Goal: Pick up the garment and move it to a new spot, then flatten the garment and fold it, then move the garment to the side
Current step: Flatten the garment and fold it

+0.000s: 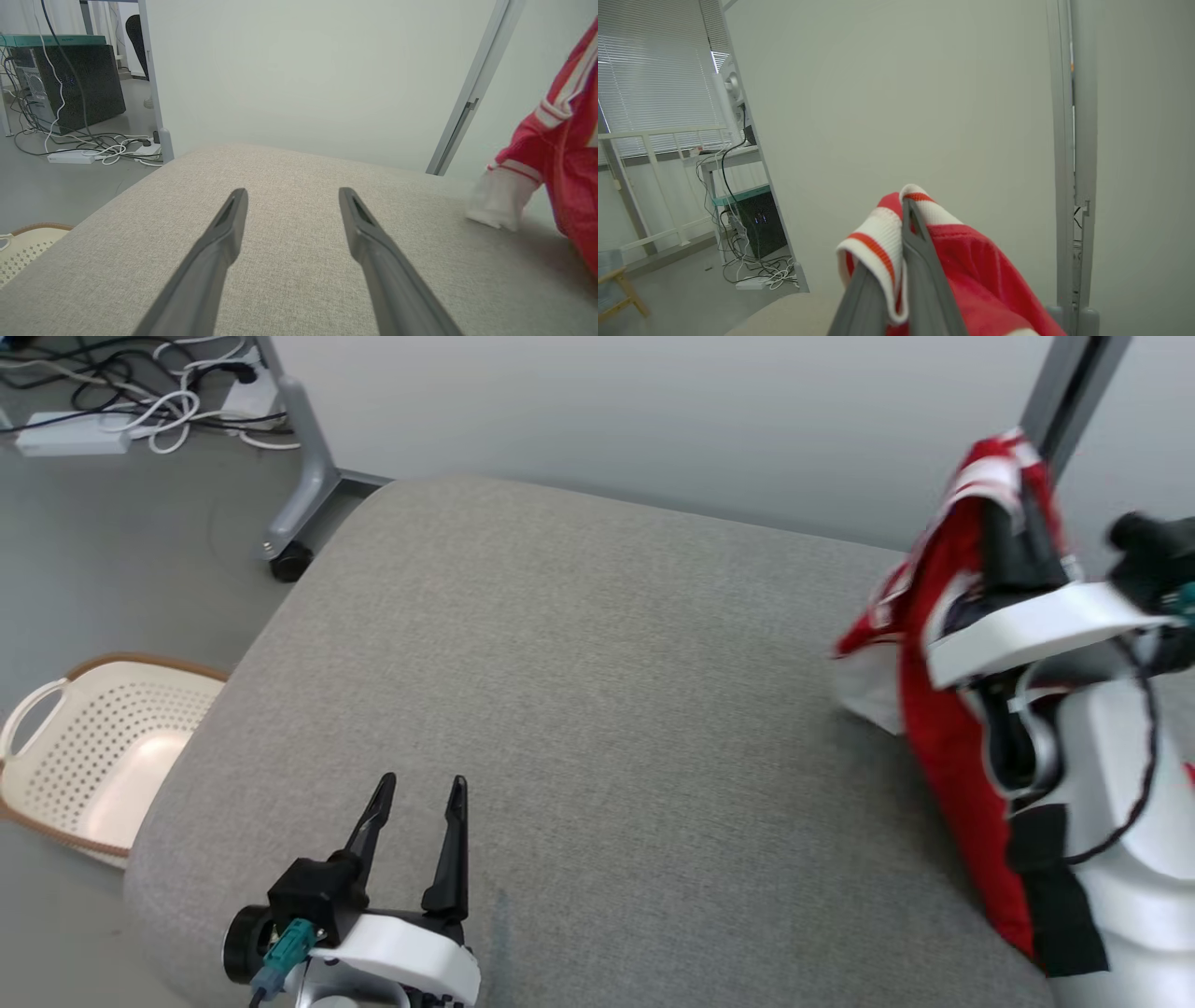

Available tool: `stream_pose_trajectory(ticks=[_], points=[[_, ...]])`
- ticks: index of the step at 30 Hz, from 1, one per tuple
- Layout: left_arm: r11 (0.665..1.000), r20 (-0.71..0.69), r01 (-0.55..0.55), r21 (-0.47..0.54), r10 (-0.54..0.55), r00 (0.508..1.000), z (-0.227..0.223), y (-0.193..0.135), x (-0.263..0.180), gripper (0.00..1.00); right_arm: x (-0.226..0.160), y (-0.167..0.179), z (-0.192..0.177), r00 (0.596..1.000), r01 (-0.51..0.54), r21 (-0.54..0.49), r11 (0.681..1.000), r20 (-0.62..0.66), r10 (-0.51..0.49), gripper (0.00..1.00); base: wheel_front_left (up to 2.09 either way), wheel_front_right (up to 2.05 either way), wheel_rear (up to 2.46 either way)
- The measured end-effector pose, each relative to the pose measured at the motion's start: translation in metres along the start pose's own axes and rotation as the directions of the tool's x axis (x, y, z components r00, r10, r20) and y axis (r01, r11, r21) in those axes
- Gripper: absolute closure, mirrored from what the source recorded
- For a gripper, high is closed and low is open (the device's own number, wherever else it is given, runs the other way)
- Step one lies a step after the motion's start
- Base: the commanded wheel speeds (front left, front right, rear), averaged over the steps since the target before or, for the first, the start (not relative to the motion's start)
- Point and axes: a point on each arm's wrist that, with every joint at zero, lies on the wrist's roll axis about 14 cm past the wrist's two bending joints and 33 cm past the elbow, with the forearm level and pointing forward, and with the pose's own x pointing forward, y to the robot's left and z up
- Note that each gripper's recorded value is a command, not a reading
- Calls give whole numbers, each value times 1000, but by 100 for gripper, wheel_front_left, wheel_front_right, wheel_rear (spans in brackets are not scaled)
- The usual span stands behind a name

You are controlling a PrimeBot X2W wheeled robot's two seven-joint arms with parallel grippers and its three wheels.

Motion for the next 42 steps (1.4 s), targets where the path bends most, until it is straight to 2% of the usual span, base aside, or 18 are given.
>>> stream_pose_trajectory(ticks=[3,7,8,12,13,15,16,17,19,25,29,35,39,42], points=[[1000,2,-15,-5,15,1000,1,4,-3,0,5,35,-39,992,-88,51,995,-89,92,100,0,0,0],[999,-4,-50,-4,50,999,0,14,-9,0,6,85,-77,955,-217,83,973,-187,229,100,0,0,0],[999,-4,-50,-4,50,999,0,14,-9,0,6,85,-77,955,-217,83,973,-187,229,100,0,0,0],[997,-8,-78,-8,78,997,-1,21,-16,0,1,117,-108,909,-298,103,949,-274,315,100,0,0,0],[996,-9,-84,-7,83,996,-1,23,-17,0,-1,121,-116,897,-313,101,944,-295,329,96,0,0,0],[995,-11,-97,-11,97,995,-1,26,-20,0,-6,128,-130,875,-328,106,939,-340,344,61,0,0,0],[995,-11,-103,-12,103,995,-1,28,-21,0,-10,130,-137,865,-332,112,937,-361,350,35,0,0,0],[994,-12,-108,-11,108,994,-1,29,-22,0,-13,131,-144,854,-335,115,935,-382,353,0,0,0,0],[993,-14,-116,-9,116,993,-2,31,-23,0,-20,135,-155,832,-347,121,930,-417,365,0,0,0,0],[995,-17,-102,-9,101,995,-3,26,-19,0,-27,136,-155,821,-357,132,925,-428,378,0,0,0,0],[997,-18,-70,-6,70,997,-4,17,-14,0,-25,124,-145,842,-332,120,936,-410,351,0,0,0,0],[1000,-25,-16,0,15,1000,-8,1,-5,0,-22,91,-122,896,-252,88,964,-356,267,0,0,0,0],[999,-36,35,2,-35,999,-12,-13,0,0,-34,68,-117,910,-206,55,977,-356,211,0,0,0,0],[997,-40,74,0,-74,996,-14,-25,3,0,-46,58,-121,904,-197,26,980,-383,192,0,0,0,0]])
